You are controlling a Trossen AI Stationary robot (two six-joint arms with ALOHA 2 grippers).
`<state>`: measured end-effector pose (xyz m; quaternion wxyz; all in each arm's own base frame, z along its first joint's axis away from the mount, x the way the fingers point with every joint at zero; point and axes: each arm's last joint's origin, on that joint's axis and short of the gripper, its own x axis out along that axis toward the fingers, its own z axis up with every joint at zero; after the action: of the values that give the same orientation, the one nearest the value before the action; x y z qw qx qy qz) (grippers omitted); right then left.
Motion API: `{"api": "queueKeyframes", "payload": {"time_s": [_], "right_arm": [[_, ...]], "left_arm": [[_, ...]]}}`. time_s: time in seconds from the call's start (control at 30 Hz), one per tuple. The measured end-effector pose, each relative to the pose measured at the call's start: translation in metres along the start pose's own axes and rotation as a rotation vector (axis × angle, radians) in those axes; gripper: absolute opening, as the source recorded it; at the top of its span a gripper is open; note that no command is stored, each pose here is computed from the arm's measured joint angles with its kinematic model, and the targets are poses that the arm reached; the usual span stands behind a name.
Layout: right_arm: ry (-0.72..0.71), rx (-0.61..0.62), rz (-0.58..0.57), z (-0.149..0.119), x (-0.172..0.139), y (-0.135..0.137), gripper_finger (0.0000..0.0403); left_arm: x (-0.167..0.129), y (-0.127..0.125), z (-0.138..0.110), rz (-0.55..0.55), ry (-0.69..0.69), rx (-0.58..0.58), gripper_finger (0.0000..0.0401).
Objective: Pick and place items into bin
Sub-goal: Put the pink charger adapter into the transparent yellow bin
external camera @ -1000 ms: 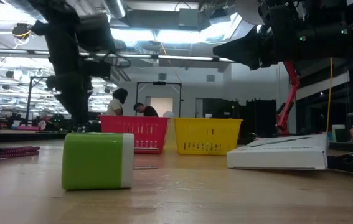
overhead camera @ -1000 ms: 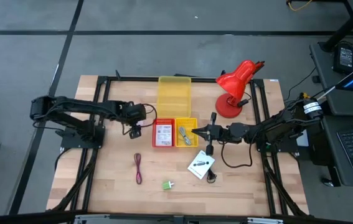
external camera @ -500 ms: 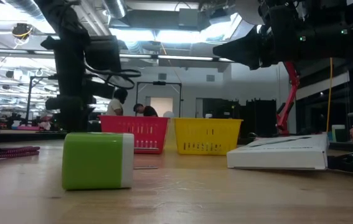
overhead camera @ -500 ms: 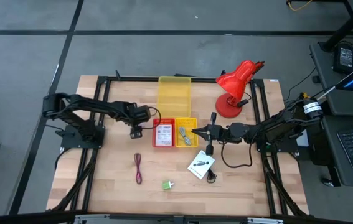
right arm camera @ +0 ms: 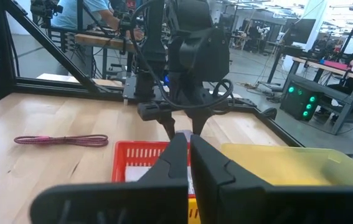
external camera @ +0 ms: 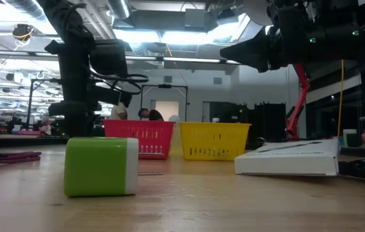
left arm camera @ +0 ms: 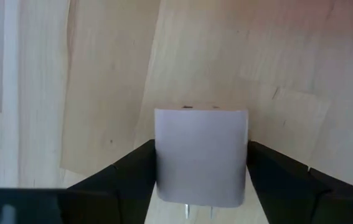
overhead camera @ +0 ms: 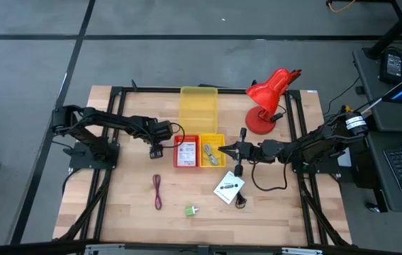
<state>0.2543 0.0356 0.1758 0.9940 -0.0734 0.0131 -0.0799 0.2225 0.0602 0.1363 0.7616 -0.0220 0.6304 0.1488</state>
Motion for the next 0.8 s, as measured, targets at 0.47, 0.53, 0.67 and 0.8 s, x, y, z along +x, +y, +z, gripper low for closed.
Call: {"api": "queueKeyframes", "payload": {"time_s": [0.47, 0.53, 0.67, 0.8], "right_arm": [[0.000, 0.000, 0.000, 0.000, 0.000, 0.000, 0.0003], [0.000, 0.000, 0.000, 0.000, 0.000, 0.000, 0.0003], [0.000, 0.000, -0.003, 0.000, 0.000, -0.001, 0.0003], [0.001, 0.001, -0.004, 0.000, 0.000, -0.001, 0.0003]], "left_arm": [[-0.017, 0.002, -0.006, 0.004, -0.035, -0.008, 0.0191], [-0.025, 0.004, -0.007, 0.003, -0.065, -0.012, 0.0191], [-0.044, 0.006, -0.010, 0.006, -0.151, -0.010, 0.0191], [-0.065, 0.009, -0.014, -0.013, -0.252, -0.012, 0.0191]]}}
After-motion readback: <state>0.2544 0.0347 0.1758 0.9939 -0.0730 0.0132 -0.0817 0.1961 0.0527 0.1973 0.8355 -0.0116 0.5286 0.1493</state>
